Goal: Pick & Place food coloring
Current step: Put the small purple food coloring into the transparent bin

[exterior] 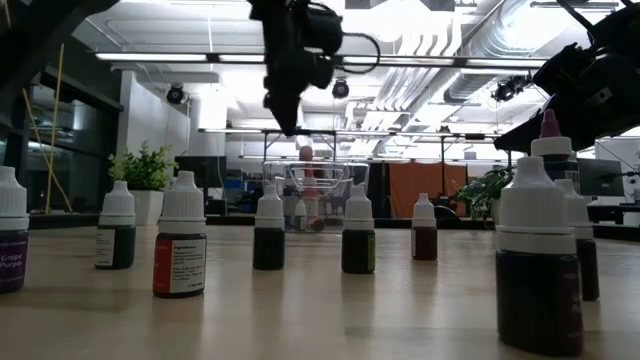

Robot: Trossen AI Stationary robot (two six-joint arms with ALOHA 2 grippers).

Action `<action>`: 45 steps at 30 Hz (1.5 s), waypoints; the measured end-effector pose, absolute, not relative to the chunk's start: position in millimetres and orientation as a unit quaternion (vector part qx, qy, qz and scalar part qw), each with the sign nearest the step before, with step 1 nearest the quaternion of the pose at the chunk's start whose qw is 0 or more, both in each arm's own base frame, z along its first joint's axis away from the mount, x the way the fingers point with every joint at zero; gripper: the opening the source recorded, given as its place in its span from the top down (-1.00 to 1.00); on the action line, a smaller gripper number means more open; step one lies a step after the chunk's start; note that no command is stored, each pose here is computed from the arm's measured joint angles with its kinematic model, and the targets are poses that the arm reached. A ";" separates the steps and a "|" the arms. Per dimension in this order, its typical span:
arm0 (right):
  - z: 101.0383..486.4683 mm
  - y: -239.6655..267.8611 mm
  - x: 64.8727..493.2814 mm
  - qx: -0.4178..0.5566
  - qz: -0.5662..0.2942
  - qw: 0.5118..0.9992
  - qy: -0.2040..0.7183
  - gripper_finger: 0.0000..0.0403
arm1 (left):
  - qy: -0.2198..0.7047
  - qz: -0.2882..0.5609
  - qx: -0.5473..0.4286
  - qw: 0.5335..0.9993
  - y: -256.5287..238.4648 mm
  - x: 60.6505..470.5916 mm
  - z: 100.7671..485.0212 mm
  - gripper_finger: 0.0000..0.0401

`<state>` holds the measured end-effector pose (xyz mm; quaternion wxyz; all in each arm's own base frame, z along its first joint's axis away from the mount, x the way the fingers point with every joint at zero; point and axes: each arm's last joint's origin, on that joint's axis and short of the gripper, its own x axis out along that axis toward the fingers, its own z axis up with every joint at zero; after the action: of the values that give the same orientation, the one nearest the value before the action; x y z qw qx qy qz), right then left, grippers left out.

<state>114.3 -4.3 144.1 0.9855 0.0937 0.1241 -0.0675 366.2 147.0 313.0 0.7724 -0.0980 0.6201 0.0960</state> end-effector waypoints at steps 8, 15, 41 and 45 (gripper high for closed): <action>144.0 -4.3 114.3 0.094 -0.068 0.986 0.124 1.00 | 0.589 0.077 -0.096 0.799 117.9 341.0 344.8 0.43; 144.0 -4.3 114.3 0.094 -0.068 0.985 0.124 1.00 | 0.571 0.068 -0.095 0.813 83.0 307.1 348.6 0.43; 144.0 -4.2 114.3 0.094 -0.067 0.986 0.124 1.00 | 0.527 0.039 -0.158 0.834 -37.4 201.5 272.9 0.43; 144.0 -4.3 114.3 0.094 -0.068 0.986 0.124 1.00 | 0.520 0.022 -0.150 0.841 -56.9 200.3 273.0 0.43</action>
<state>114.3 -4.3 144.0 0.9855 0.0937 0.1241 -0.0676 200.3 -56.9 273.0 0.8407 -0.1496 0.5200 0.0219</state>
